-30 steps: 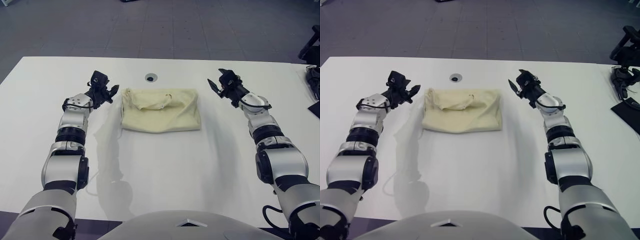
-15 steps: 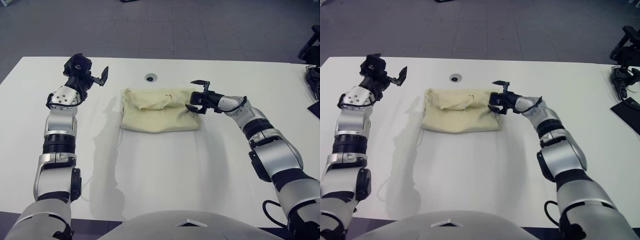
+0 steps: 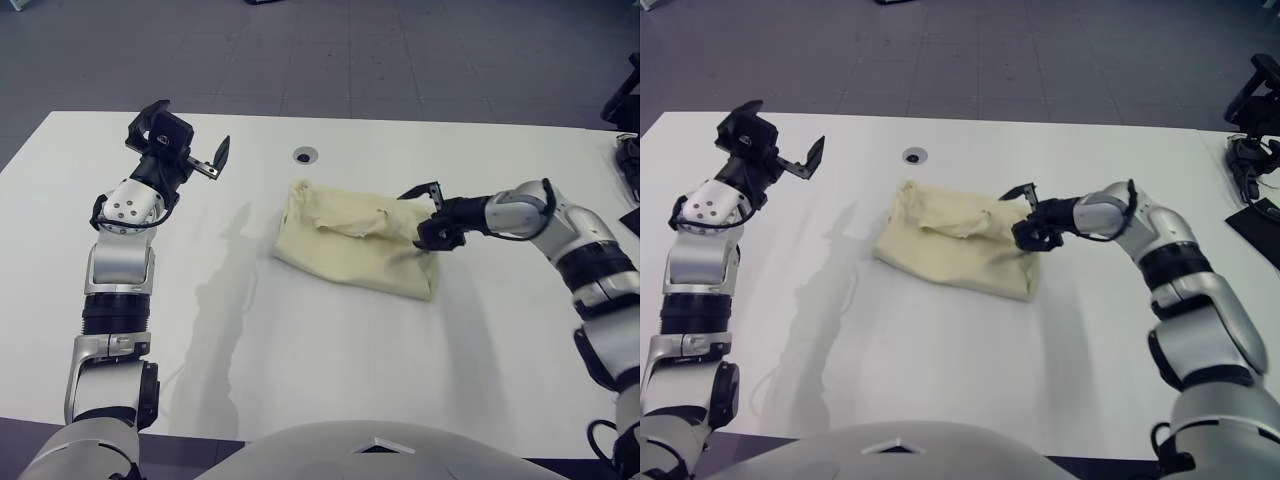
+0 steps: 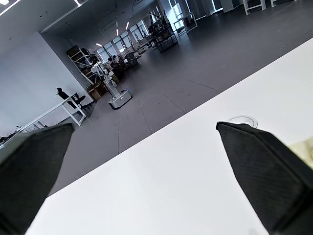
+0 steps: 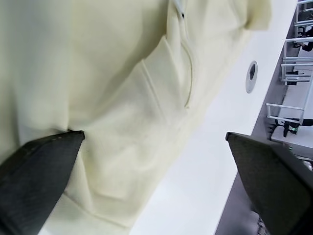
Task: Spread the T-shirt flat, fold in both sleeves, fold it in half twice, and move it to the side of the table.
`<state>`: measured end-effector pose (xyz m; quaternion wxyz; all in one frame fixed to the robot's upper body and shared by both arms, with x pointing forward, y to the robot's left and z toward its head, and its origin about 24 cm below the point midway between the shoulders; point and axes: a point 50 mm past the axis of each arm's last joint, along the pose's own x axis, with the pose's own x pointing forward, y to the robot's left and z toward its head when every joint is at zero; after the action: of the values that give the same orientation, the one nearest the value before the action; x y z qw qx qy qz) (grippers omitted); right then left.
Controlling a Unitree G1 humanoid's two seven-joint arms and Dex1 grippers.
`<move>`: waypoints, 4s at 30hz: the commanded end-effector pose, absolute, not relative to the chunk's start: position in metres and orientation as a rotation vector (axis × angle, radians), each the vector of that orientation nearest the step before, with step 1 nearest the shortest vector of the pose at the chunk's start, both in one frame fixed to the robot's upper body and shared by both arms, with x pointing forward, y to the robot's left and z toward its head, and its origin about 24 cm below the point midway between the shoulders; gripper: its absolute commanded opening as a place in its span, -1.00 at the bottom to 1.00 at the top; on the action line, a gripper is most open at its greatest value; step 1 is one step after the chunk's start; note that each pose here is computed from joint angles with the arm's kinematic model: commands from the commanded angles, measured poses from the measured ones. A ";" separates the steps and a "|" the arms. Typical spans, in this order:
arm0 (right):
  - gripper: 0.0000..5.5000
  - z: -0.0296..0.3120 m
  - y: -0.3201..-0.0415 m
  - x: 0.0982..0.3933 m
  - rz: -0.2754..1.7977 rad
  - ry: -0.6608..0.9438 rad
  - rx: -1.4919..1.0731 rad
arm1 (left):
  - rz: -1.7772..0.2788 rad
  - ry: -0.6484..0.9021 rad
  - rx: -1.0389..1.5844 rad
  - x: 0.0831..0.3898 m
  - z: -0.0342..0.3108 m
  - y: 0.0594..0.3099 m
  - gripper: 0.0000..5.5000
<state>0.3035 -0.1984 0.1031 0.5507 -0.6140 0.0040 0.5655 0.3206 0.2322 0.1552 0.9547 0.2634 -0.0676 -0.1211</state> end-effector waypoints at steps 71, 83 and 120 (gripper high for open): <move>-1.00 0.035 -0.055 0.296 1.054 0.077 -0.739 | -0.595 0.085 0.824 0.293 0.070 0.197 0.96; -0.43 0.044 -0.059 0.295 1.050 0.013 -0.709 | -0.600 0.086 0.820 0.293 0.069 0.195 0.96; -1.00 0.040 -0.070 0.308 0.964 -0.013 -0.738 | -0.608 0.100 0.808 0.290 0.061 0.191 0.96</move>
<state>0.3095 -0.0671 0.0383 0.8182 -0.3507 -0.0066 0.4556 0.2908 0.1925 0.0634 0.8753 0.3847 0.0449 -0.2895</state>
